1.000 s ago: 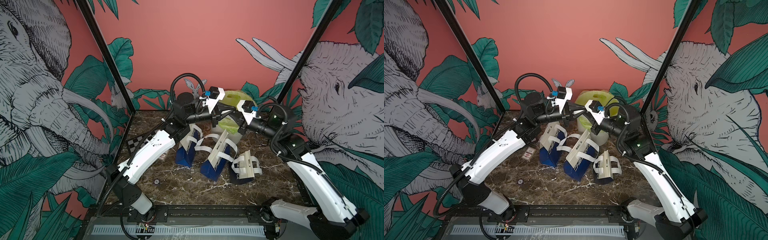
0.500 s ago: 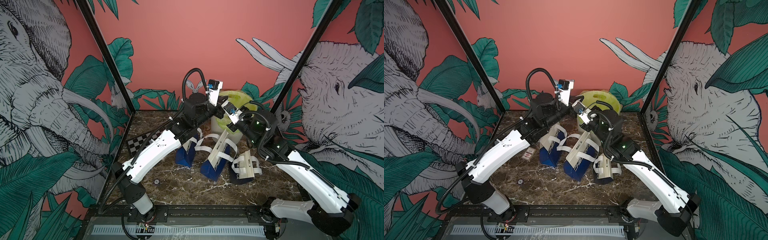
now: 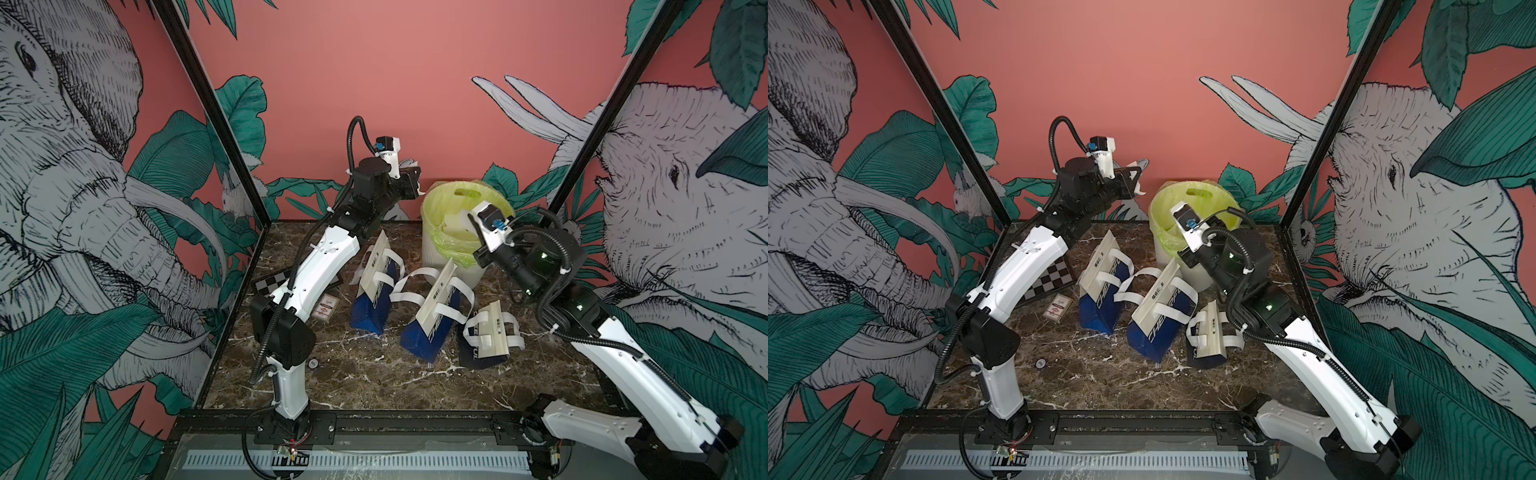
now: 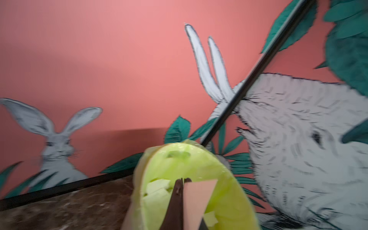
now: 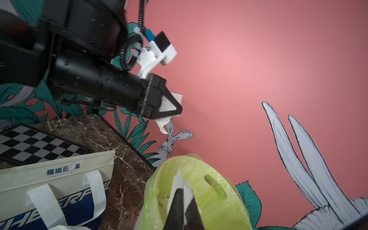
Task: Shred takeout receipts and throw away
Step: Shred the takeout receipt, then place the takeout receipt in the trash bin.
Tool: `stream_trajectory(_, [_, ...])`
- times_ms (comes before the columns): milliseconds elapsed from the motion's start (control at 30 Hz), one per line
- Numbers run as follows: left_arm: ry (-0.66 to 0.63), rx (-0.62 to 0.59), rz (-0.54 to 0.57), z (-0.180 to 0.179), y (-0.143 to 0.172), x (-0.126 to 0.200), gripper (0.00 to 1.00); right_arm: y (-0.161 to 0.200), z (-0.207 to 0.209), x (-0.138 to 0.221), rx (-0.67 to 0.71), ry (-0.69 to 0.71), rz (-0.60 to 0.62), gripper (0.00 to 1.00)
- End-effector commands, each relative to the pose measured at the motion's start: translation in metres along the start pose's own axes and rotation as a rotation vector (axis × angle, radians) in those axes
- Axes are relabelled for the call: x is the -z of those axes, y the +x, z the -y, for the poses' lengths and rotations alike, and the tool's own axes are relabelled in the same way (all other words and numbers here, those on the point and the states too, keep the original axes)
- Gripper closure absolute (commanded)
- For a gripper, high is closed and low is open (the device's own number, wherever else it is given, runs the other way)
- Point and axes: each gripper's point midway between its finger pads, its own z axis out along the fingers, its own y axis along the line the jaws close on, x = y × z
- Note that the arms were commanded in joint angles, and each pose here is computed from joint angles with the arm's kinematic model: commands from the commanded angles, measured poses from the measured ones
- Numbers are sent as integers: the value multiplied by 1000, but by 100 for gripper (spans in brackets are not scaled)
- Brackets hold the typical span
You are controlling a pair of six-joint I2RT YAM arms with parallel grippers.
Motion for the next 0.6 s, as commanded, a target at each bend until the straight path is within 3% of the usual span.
stream_trajectory(0, [286,168,32,62,-14,11,100,-19,29,-5,-358,-65,120,100])
stream_trajectory(133, [360,280,17,73,2,-4,96,-24,63,-16,-647,-102,223,100])
stream_trajectory(233, [316,296,-31,71,25,-24,96,-33,86,-20,-787,-118,326,100])
stream_trajectory(400, [318,350,-57,62,47,-50,89,-18,92,-32,-880,-130,330,100])
stream_trajectory(567, [359,384,-60,63,52,-59,74,-3,87,-42,-942,-156,305,100])
